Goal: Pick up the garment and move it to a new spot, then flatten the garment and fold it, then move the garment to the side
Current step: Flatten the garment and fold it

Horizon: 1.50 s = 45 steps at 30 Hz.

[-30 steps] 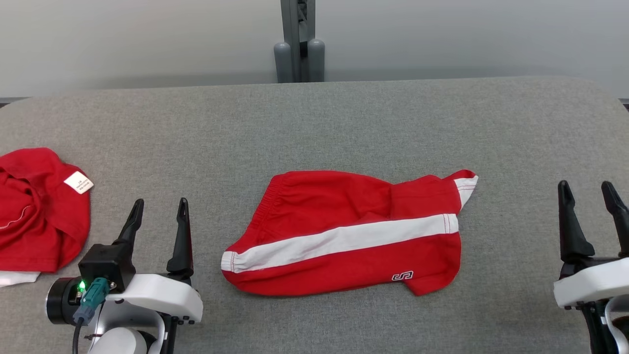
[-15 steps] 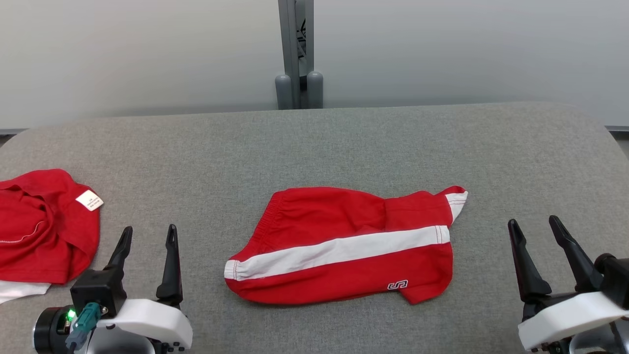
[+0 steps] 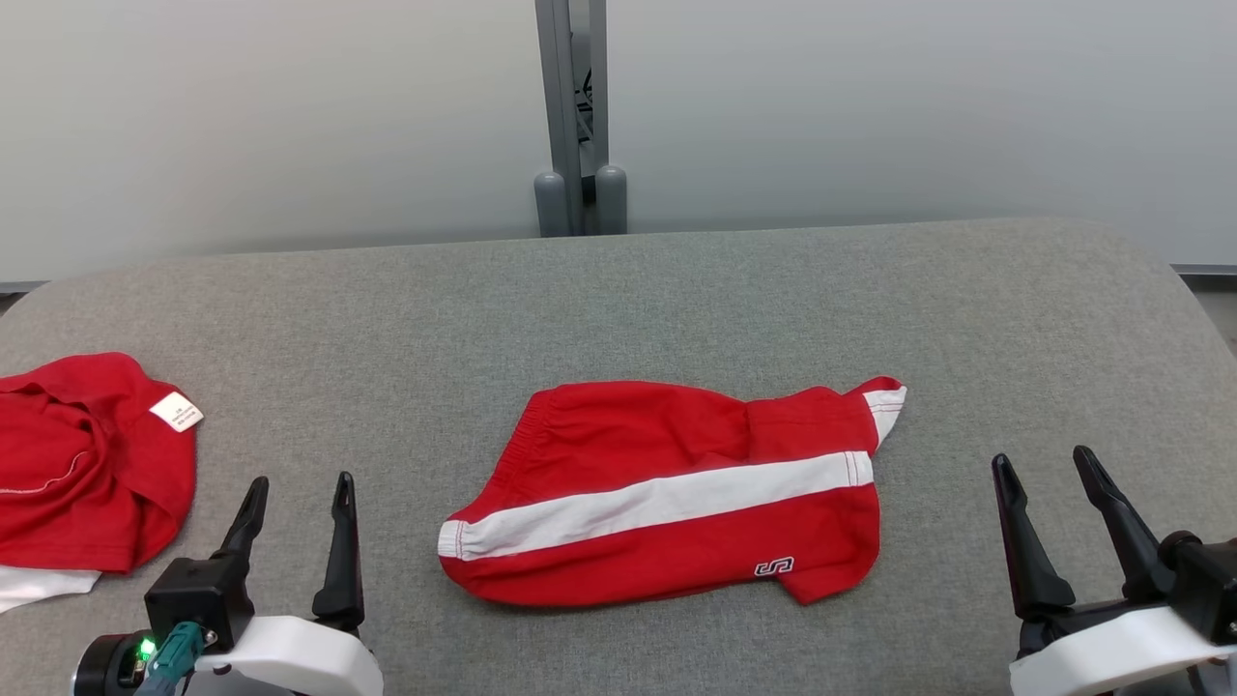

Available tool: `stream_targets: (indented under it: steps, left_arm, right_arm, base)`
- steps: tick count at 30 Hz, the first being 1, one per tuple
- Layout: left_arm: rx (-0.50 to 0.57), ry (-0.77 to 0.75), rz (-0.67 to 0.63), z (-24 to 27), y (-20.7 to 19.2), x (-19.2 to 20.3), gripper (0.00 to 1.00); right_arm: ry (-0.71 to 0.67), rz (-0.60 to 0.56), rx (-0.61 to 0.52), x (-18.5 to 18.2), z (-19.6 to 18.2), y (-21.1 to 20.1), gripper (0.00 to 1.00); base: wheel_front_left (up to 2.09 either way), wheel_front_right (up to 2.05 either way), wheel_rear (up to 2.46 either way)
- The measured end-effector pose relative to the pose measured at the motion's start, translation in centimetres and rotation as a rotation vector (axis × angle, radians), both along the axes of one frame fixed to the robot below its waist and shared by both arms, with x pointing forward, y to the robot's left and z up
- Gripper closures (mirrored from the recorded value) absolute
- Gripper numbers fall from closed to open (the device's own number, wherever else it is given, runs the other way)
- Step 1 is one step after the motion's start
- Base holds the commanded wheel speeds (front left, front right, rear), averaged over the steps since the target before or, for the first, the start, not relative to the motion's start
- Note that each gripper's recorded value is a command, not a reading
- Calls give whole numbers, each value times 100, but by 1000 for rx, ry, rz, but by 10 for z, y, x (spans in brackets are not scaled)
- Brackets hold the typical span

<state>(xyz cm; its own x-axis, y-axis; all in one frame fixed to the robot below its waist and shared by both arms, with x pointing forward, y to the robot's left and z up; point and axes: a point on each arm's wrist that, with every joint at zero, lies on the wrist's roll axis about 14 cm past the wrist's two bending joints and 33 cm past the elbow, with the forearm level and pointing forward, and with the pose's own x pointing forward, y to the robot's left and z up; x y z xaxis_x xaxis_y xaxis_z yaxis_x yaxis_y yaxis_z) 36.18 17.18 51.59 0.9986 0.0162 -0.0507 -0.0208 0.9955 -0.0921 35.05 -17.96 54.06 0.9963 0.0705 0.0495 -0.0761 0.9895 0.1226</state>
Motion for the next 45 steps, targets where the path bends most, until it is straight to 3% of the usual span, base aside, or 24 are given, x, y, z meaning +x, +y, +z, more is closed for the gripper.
stream_targets:
  steps: [22, 26, 33, 45]
  left_arm:
    - [8, 47, 1, -11, 2, -2, 0]
    - [4, 96, -91, -16, -16, -1, 0]
    - [-35, 307, -292, -53, -55, -6, 0]
    - [-88, 457, -417, -95, -81, 6, 0]
  right_arm:
    - [11, 7, 16, 3, -5, 3, 0]
    - [16, 13, 23, 4, -7, 5, 0]
    - [24, 29, 27, 7, -8, 11, 0]
    - [64, 20, 42, 17, -23, 8, 0]
  base:
    - [0, 0, 0]
    - [0, 0, 0]
    - [0, 0, 0]
    - [0, 0, 0]
